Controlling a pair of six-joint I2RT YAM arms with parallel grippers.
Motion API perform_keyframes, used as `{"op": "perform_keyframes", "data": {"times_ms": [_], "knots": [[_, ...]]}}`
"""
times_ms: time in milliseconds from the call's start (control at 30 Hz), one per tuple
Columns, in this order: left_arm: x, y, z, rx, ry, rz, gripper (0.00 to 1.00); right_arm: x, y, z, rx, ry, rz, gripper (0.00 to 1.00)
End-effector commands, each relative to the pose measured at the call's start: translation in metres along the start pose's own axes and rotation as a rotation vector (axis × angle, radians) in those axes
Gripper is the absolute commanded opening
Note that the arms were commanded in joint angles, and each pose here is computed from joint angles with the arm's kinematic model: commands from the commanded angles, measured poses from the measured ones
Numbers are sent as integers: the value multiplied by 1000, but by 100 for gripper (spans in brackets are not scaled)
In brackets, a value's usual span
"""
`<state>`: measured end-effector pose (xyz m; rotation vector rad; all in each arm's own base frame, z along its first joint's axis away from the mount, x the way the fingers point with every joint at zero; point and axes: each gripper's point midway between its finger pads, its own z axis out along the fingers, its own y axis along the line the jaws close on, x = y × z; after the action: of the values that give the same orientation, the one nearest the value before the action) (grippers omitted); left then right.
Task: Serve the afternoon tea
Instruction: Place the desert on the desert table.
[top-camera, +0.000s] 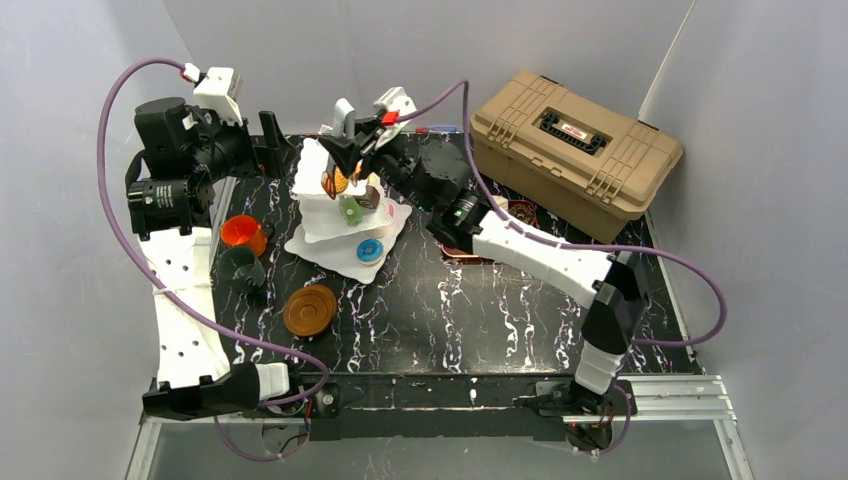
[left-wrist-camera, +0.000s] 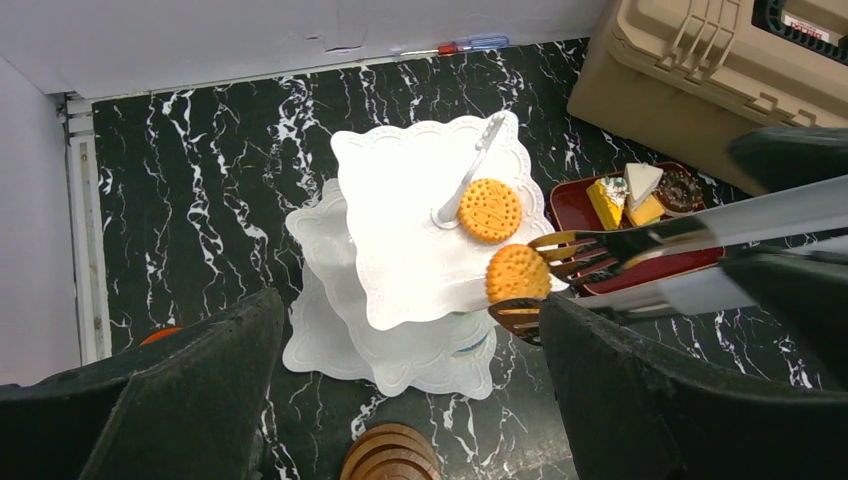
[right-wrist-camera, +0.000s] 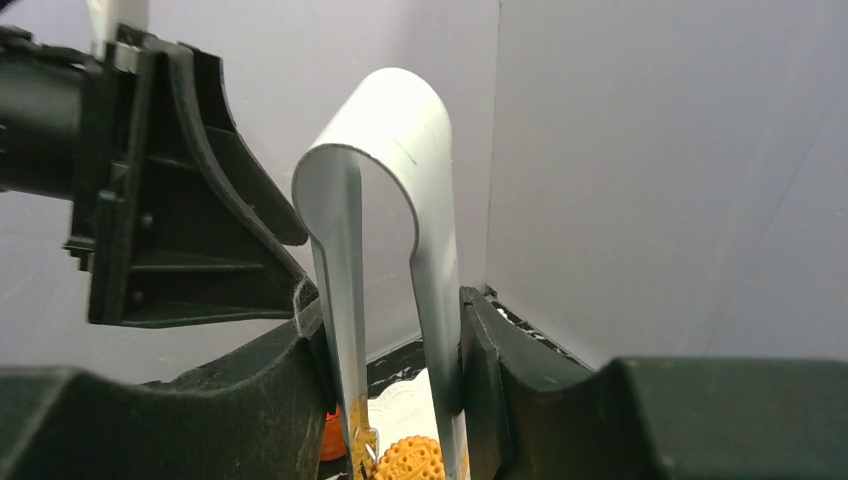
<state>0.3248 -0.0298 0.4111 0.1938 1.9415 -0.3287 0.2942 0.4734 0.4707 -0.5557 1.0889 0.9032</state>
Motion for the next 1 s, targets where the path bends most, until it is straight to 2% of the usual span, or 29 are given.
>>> {"op": "perform_keyframes", "data": {"times_ms": [0,367,733,967], "knots": [[-5,-2,-11,-1,-13,-12,98,-48,7,17,-6,-138,14,1],[-9,-9,-18,23,-33,-12,98,-25,1,44,38,-166,0,1],[-7,-16,-25,40,-45,-3,98,-6,-13,49,113,-213,-21,1],[-4,-18,-25,52,-44,-3,98,-9,-19,42,144,-228,-25,32]]}}
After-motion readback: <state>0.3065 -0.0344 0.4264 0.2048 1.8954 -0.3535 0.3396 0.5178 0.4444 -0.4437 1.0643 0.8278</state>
